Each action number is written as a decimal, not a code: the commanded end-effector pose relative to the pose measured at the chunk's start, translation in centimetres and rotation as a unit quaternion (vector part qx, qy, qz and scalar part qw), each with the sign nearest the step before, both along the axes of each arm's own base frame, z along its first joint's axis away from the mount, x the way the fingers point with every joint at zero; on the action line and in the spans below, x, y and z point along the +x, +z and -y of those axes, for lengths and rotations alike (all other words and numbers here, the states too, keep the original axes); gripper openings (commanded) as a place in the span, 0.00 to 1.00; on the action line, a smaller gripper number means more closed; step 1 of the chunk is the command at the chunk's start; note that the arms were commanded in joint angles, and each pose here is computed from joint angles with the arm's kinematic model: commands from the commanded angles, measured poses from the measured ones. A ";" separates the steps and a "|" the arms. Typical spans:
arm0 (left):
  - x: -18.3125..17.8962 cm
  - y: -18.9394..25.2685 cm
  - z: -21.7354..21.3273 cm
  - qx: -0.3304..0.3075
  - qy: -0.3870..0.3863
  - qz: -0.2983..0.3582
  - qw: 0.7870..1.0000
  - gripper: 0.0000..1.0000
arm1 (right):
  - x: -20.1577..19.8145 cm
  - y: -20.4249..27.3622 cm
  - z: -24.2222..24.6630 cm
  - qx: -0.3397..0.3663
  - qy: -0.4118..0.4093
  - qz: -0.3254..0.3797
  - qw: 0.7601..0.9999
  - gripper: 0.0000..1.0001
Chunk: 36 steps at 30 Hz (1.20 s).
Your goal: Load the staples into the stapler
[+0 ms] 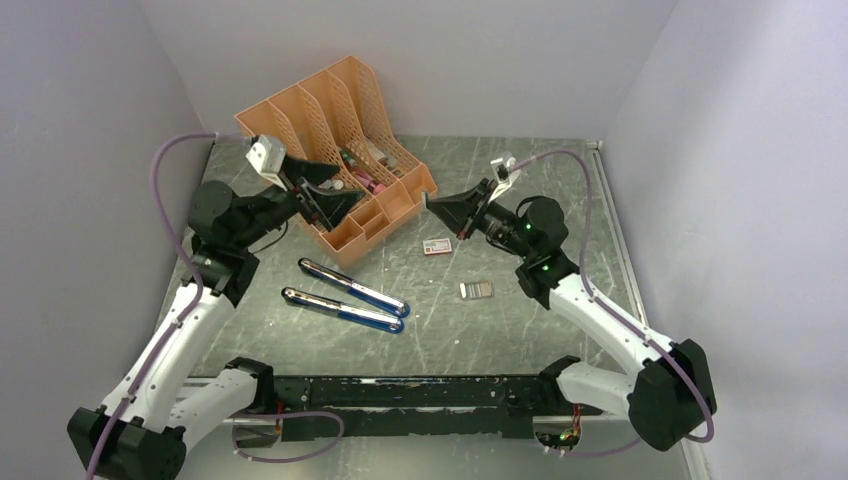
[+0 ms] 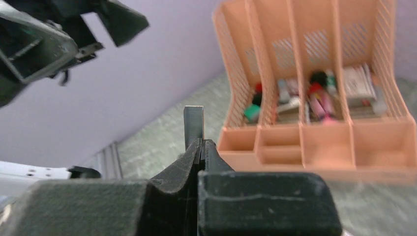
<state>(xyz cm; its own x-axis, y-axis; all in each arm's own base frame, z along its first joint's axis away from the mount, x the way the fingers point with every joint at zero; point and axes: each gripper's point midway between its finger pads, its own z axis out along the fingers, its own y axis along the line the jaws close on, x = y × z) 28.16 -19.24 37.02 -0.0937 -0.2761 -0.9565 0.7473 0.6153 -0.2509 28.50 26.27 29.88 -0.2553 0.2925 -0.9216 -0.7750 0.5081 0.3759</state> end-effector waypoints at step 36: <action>-9.7 8.2 8.0 -0.025 -0.335 0.125 0.933 0.78 | -8.4 15.2 -6.5 0.132 0.214 0.204 0.946 0.00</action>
<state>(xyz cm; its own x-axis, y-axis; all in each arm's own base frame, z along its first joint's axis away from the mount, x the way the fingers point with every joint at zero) 19.37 -27.07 44.89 -0.0628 -0.2679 -0.9614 0.9976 0.0122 -0.0685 20.66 33.03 43.34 -0.0892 0.4446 -0.8913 -0.9922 0.0383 0.1184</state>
